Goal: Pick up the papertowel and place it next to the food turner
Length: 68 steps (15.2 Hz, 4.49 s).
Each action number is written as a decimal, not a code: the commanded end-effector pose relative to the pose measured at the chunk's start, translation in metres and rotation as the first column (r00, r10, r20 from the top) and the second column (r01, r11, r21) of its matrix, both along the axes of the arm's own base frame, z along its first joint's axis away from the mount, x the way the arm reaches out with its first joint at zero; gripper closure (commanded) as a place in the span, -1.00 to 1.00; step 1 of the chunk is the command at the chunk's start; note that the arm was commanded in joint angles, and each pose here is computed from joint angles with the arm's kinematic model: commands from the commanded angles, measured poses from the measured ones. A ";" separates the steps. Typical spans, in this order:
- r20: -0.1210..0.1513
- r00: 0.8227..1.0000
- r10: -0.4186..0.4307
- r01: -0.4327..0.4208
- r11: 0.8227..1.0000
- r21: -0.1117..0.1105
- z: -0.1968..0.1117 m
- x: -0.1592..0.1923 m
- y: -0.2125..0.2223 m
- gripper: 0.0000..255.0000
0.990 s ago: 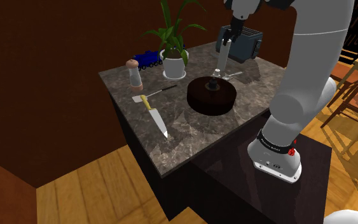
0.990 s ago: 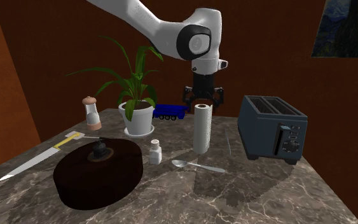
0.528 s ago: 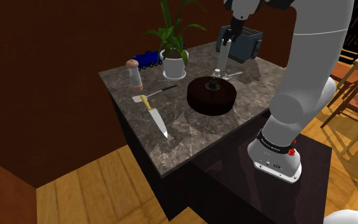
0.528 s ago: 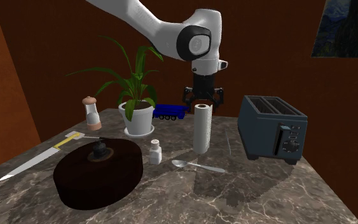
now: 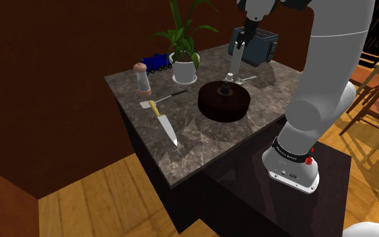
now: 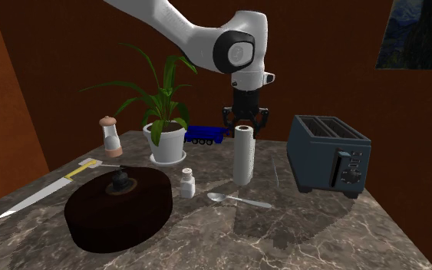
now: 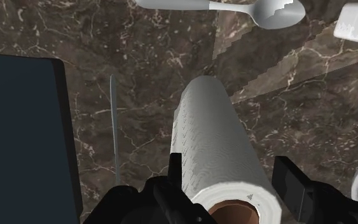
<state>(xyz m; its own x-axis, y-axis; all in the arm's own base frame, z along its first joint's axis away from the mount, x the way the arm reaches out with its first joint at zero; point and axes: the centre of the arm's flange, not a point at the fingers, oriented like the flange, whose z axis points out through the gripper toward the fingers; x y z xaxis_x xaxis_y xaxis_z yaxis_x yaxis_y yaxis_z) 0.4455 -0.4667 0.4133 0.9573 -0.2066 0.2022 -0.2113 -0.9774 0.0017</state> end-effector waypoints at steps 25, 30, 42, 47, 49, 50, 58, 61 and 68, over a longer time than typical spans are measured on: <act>-0.001 1.000 0.000 0.000 1.000 0.000 0.121 0.000 0.000 1.00; -0.001 1.000 0.000 0.000 1.000 0.000 0.148 0.000 0.000 1.00; -0.001 1.000 0.000 0.000 1.000 0.000 0.211 0.000 0.000 1.00; -0.001 1.000 0.000 0.000 1.000 0.000 0.237 0.000 0.000 1.00; -0.001 1.000 0.000 0.000 1.000 0.000 0.248 0.000 0.000 1.00; -0.001 1.000 0.000 0.000 1.000 0.000 0.253 0.000 0.000 1.00; -0.001 1.000 0.000 0.000 1.000 0.000 0.274 0.015 0.020 1.00; -0.001 1.000 0.000 0.000 1.000 0.000 0.261 0.036 0.050 1.00; -0.001 1.000 0.000 0.000 1.000 0.000 0.228 0.087 0.121 1.00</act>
